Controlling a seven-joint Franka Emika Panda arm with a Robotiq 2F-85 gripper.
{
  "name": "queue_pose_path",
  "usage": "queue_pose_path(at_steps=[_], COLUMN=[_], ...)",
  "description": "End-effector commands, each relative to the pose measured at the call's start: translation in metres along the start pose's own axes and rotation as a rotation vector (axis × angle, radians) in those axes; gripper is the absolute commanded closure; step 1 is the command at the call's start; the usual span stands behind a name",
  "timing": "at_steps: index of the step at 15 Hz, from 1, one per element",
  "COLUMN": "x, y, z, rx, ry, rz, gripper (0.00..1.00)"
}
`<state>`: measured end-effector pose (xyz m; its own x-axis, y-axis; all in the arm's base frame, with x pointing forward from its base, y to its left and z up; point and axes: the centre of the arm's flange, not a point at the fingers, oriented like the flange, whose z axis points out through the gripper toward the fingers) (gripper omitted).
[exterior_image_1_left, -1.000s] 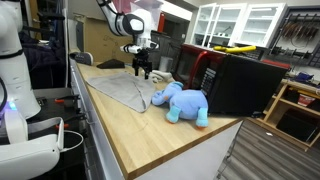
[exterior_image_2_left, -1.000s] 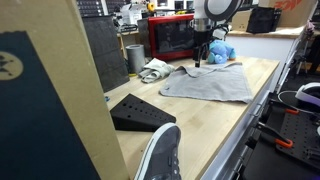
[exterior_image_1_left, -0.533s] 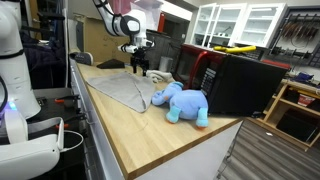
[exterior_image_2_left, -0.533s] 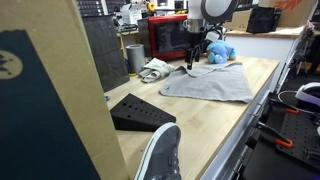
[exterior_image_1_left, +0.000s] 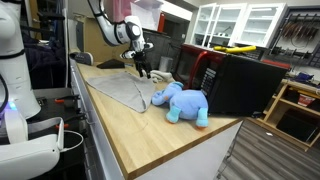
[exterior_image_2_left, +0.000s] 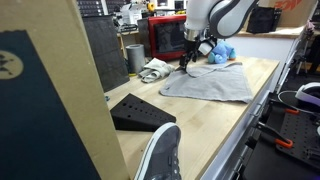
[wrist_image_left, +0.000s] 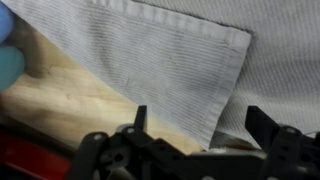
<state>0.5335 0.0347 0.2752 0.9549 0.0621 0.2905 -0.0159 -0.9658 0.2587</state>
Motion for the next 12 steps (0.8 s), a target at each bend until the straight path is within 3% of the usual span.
queue_pose_path(at_steps=[1,6,12], x=[-0.001,-0.010,0.002], y=[0.005,0.014,0.004], z=[0.016,0.017,-0.017], rx=[-0.089,-0.063,0.018], ry=[0.023,-0.007,-0.009], rz=[0.074,0.078,0.185], gripper=[0.00,0.00,0.00])
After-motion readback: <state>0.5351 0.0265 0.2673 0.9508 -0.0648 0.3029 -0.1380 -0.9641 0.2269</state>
